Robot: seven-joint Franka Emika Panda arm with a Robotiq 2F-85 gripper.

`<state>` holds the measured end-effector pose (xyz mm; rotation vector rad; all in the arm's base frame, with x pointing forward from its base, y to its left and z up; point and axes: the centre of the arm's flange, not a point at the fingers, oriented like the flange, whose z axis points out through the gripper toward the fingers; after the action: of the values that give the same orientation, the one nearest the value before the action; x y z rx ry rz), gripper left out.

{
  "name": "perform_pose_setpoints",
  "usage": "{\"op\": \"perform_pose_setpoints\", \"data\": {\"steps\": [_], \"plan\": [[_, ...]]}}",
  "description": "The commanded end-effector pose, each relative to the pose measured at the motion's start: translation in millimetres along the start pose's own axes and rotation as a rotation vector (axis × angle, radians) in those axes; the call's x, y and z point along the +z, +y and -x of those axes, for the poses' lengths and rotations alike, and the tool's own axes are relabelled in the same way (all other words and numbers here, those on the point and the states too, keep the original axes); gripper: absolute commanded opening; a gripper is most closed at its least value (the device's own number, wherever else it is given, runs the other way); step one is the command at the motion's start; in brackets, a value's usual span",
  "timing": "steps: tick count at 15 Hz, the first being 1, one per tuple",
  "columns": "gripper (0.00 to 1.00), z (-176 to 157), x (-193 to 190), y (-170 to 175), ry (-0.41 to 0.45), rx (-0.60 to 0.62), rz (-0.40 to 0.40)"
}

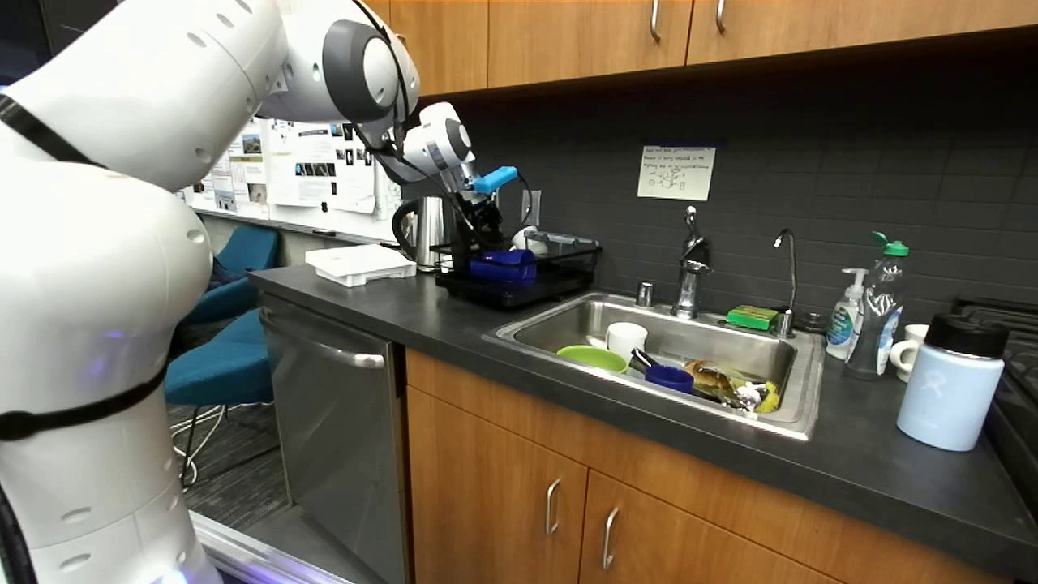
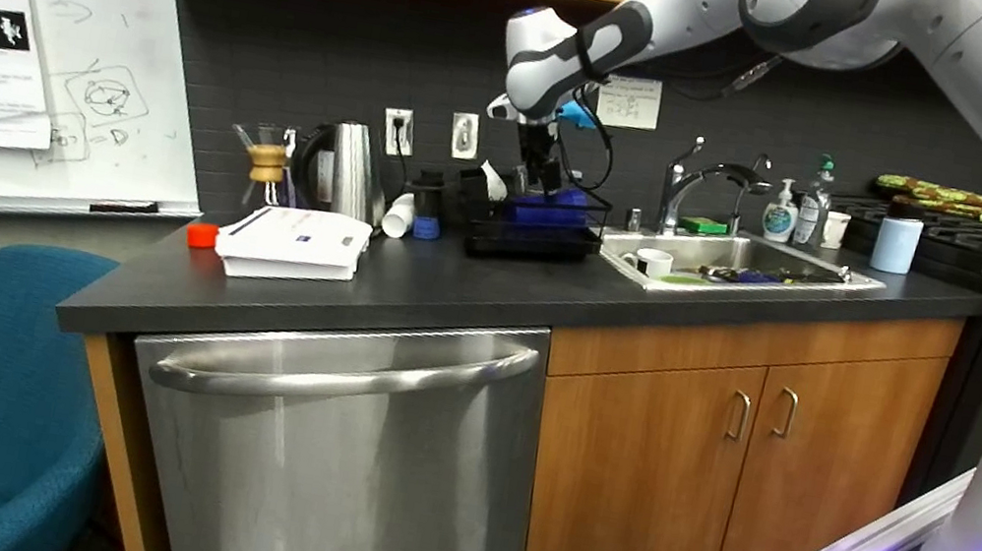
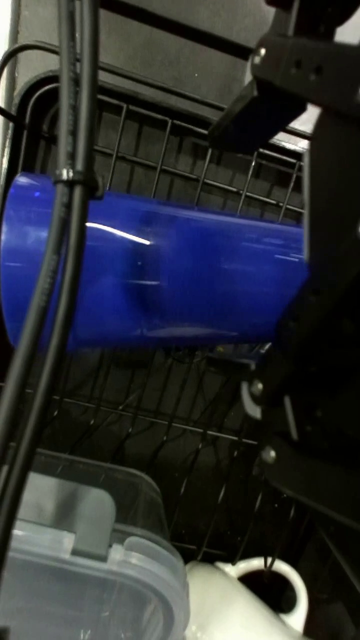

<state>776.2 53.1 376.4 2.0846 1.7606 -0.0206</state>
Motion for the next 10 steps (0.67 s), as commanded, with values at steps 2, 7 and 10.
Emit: {"op": "perform_pose_setpoints", "data": {"steps": [2, 7, 10], "plan": [[1.0, -1, 5, 20, 0.02, -0.003, 0.017], [1.0, -2, 12, 29, 0.02, 0.003, 0.032], [1.0, -3, 19, 29, 0.017, 0.013, 0.027]]}}
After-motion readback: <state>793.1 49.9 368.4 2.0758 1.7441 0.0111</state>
